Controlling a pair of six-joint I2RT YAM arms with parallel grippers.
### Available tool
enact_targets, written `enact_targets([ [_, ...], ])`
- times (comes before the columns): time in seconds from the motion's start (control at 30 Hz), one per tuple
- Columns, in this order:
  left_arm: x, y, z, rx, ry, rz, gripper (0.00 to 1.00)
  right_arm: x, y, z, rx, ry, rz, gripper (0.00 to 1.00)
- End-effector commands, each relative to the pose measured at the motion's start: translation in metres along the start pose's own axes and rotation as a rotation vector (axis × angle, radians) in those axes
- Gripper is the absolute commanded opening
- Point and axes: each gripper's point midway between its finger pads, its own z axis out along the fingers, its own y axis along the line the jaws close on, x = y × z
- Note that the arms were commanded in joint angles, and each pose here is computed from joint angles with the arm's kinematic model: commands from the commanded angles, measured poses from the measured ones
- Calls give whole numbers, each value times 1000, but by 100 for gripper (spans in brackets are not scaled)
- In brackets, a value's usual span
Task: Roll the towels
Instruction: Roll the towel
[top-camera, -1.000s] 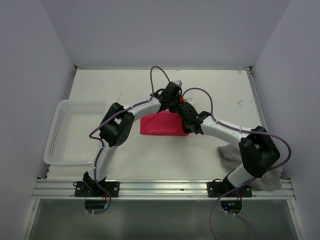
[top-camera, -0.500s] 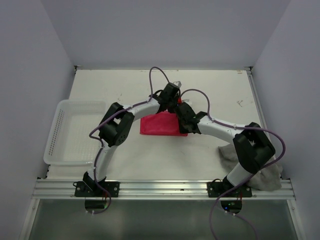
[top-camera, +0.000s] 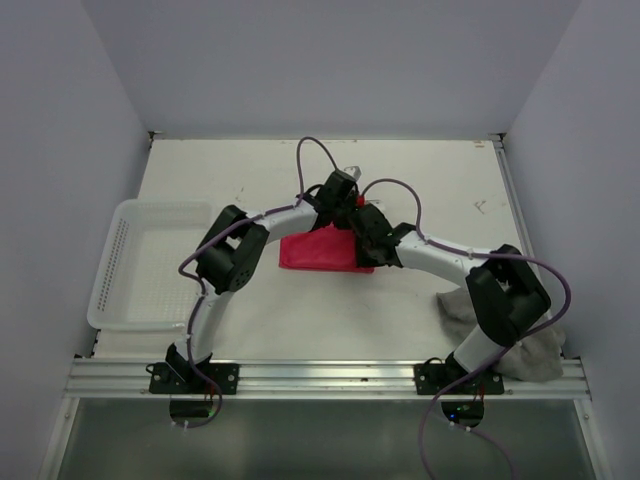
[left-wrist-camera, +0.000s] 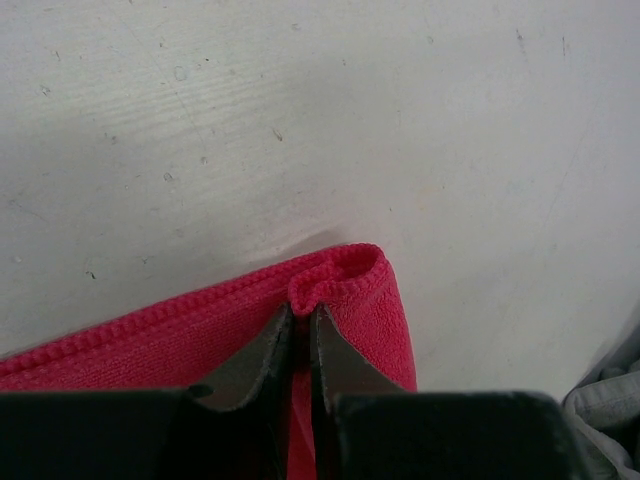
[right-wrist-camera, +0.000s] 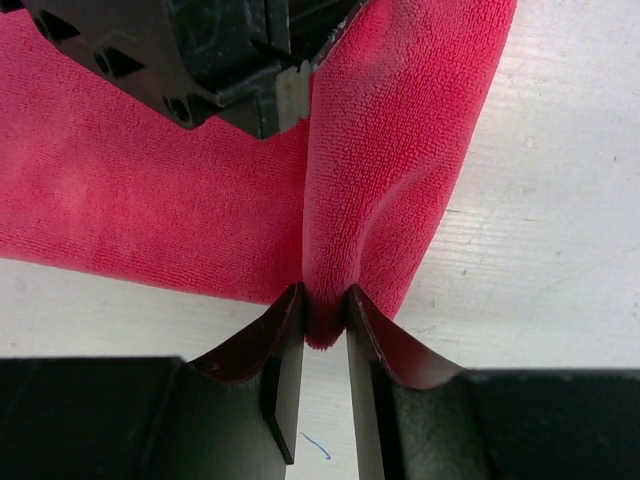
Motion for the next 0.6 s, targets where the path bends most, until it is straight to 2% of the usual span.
enact_targets([
  [0.0, -23, -12, -18, 35, -73, 38, 12, -10, 3, -16, -52, -14, 67, 31],
  [0.2, -20, -12, -16, 45, -67, 42, 12, -23, -3, -37, -160, -28, 202, 38],
  [0.4, -20, -11, -16, 45, -69, 43, 12, -25, -19, -37, -218, -41, 350, 41],
  [0.57, -18, -10, -16, 44, -66, 41, 12, -22, -18, -28, -257, -24, 397, 52],
])
